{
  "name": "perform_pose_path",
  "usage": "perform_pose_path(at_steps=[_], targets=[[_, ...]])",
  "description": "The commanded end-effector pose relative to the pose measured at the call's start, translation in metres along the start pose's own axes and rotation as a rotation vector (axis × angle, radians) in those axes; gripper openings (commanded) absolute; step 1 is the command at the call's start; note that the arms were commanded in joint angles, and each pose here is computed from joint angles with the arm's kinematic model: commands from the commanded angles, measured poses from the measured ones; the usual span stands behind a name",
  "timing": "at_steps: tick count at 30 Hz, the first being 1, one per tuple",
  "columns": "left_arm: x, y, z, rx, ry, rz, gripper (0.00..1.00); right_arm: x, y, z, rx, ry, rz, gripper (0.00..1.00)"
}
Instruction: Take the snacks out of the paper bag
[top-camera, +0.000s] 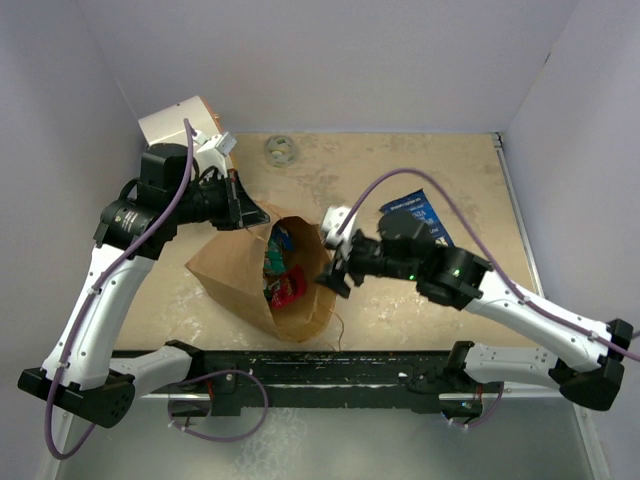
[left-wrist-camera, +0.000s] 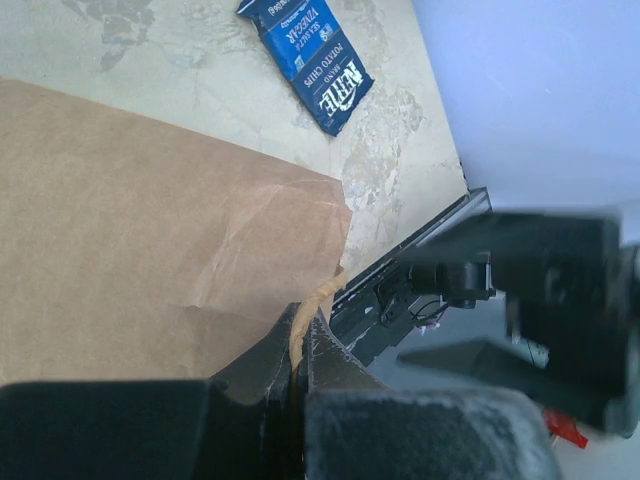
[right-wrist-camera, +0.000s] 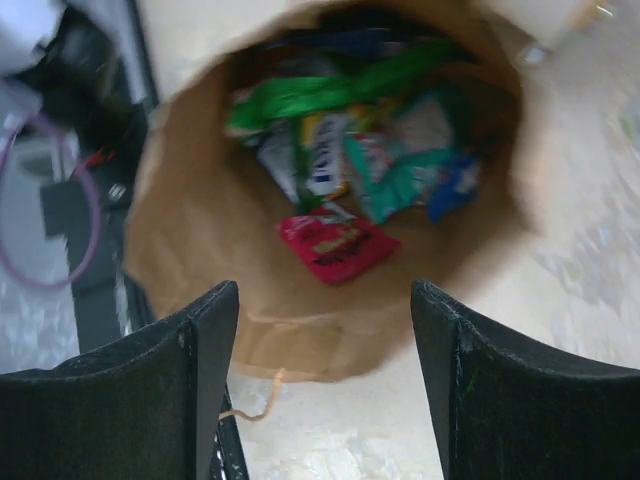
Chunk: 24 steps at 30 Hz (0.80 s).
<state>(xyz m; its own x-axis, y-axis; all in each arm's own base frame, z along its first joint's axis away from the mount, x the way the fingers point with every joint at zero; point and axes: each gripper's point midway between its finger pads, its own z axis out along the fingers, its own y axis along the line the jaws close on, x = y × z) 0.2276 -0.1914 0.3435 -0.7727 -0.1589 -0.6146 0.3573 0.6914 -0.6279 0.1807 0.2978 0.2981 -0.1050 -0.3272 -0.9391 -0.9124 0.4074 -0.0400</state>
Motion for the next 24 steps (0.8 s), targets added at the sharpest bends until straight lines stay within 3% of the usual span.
perform_pose_path(at_steps=[1,4,7,10,12,15,18,24], targets=[[-0.016,-0.013,-0.009,0.021,-0.066,0.034,0.0,0.013,0.056,0.02,-0.188,0.036,-0.346,0.71],[-0.017,-0.012,-0.011,0.011,-0.072,0.033,0.0,0.023,0.072,0.037,-0.253,0.071,-0.391,0.68],[-0.02,-0.013,-0.014,0.006,-0.087,0.036,0.0,0.024,0.068,0.057,-0.179,0.038,-0.295,0.66],[-0.025,-0.016,-0.015,0.009,-0.105,0.03,0.0,0.015,0.048,0.071,0.031,-0.064,0.016,0.67],[-0.027,-0.018,-0.016,0.01,-0.111,0.026,0.0,0.029,0.039,0.077,0.123,-0.065,0.206,0.68],[-0.029,-0.019,-0.018,0.01,-0.119,0.018,0.0,0.052,0.025,0.083,0.28,-0.016,0.465,0.59],[-0.03,-0.02,-0.017,0.014,-0.122,0.007,0.0,0.074,0.024,0.091,0.358,0.059,0.608,0.45],[-0.034,-0.023,-0.014,0.027,-0.122,-0.017,0.0,0.098,0.024,0.105,0.465,0.077,0.814,0.45]])
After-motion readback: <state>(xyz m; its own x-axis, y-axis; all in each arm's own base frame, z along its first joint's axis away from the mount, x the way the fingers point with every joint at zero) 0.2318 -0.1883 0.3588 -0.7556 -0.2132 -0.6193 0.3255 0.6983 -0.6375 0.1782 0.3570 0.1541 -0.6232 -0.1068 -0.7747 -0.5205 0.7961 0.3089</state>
